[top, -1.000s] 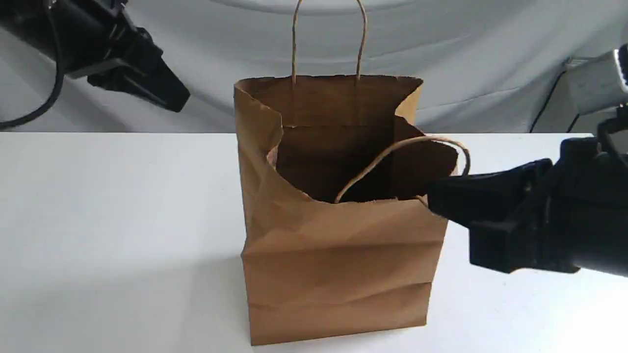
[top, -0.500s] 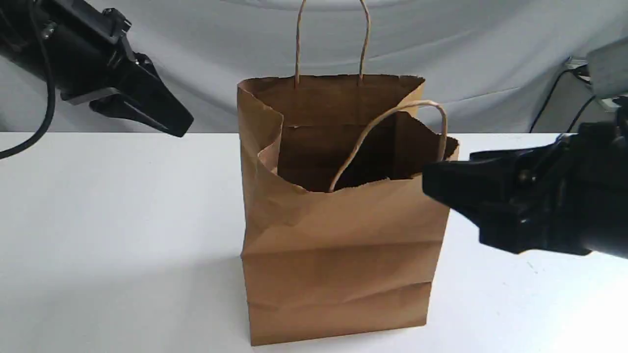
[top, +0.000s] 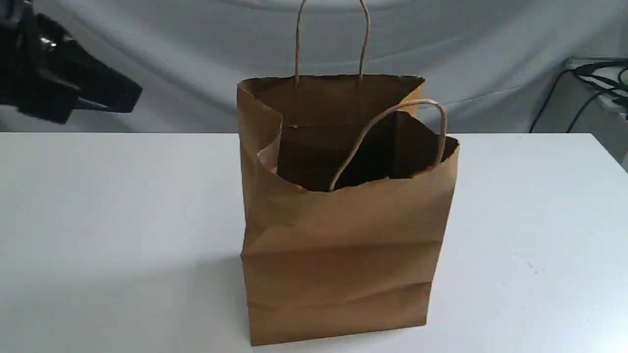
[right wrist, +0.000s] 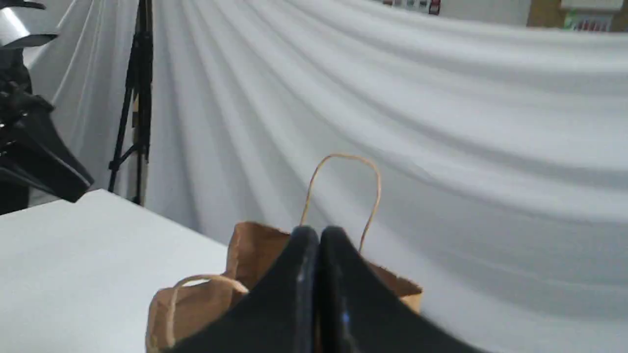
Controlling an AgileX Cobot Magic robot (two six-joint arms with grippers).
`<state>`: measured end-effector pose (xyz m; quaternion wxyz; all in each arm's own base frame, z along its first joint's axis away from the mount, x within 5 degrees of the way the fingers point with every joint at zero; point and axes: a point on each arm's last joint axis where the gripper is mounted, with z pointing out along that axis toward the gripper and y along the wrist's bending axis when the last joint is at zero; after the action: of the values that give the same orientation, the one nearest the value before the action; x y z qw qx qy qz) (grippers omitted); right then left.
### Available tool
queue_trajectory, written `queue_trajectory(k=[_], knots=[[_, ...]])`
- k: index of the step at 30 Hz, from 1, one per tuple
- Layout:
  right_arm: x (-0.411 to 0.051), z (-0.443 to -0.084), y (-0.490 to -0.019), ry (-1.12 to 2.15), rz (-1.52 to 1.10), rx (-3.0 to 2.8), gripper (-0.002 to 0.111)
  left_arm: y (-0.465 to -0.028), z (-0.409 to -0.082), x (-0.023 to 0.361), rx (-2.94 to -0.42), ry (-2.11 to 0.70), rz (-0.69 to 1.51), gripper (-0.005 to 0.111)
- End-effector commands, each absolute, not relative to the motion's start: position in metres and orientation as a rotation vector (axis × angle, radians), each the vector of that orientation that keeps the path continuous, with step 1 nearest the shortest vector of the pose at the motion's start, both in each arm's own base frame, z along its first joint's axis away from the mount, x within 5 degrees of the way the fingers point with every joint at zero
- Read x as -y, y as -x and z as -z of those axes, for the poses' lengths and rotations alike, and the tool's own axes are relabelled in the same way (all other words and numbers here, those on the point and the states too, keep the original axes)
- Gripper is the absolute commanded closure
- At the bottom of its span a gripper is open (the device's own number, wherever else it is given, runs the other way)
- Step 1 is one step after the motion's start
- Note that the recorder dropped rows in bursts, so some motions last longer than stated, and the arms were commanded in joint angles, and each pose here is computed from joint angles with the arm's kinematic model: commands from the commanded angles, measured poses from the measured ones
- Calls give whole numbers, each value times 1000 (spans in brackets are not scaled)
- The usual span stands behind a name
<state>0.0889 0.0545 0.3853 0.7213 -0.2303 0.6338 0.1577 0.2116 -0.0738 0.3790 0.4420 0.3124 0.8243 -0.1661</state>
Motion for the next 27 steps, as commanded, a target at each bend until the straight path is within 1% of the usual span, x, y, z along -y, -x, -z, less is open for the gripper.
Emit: queue_trajectory(k=[1,4,8,13,18,23,27], knots=[[-51,-387,-82,519,-326,-1367,108,-182,-372,64,-1921,-617,378,107],[-52,-386,-82,532,-332,-1378,108,-153,-358,60,-1850,-541,399,107],[-53,-380,-83,545,-336,-1398,108,-127,-342,53,-1800,-485,382,107],[-56,-359,-87,568,-338,-1463,108,-100,-319,46,-1743,-384,415,107],[-57,-341,-90,584,-336,-1517,108,-86,-296,39,-1704,-304,396,107],[-58,-338,-89,587,-364,-1539,108,-79,-290,39,-1691,-294,413,107],[-60,-339,-88,518,-461,-1555,108,-76,-287,43,-1718,-337,448,107]])
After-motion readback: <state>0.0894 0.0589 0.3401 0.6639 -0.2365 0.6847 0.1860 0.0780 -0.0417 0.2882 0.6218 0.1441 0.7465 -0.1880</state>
